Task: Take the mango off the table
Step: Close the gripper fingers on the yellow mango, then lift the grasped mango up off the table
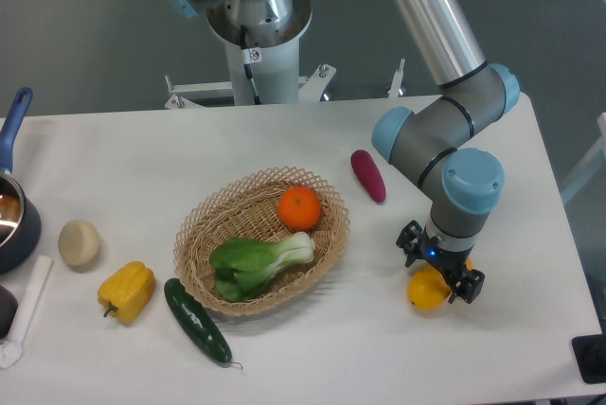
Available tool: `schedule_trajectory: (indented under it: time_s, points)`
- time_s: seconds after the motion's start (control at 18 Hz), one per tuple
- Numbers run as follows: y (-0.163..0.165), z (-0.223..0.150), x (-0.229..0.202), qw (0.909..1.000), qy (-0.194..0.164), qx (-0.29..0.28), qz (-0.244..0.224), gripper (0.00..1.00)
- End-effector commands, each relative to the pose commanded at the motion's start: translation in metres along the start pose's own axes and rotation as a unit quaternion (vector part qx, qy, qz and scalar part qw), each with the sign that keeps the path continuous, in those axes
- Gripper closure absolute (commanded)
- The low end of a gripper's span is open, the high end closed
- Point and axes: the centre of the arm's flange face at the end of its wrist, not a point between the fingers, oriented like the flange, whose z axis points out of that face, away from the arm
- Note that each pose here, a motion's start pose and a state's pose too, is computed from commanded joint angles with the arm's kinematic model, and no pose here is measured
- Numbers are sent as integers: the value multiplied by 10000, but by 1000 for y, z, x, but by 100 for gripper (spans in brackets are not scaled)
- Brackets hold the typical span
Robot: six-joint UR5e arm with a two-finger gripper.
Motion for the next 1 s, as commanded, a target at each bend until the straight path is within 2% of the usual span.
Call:
schedule_trajectory:
  time_s: [0.22,0.33,0.5,0.67,0.83,1.0]
  points:
    - [0,-3,-2,10000,-38,4,-12,34]
    - [-1,-6,-3,10000,-61,7,-41,50]
    - [-2,-14,-4,9999,-135,23,-35,51]
    - [-6,-57,-7,9990,-442,90,-75,51]
    - [-27,-119,-3,9940,-856,432,-517,51]
    - [-47,-178,-4,9819,-1153,1064,-1061,51]
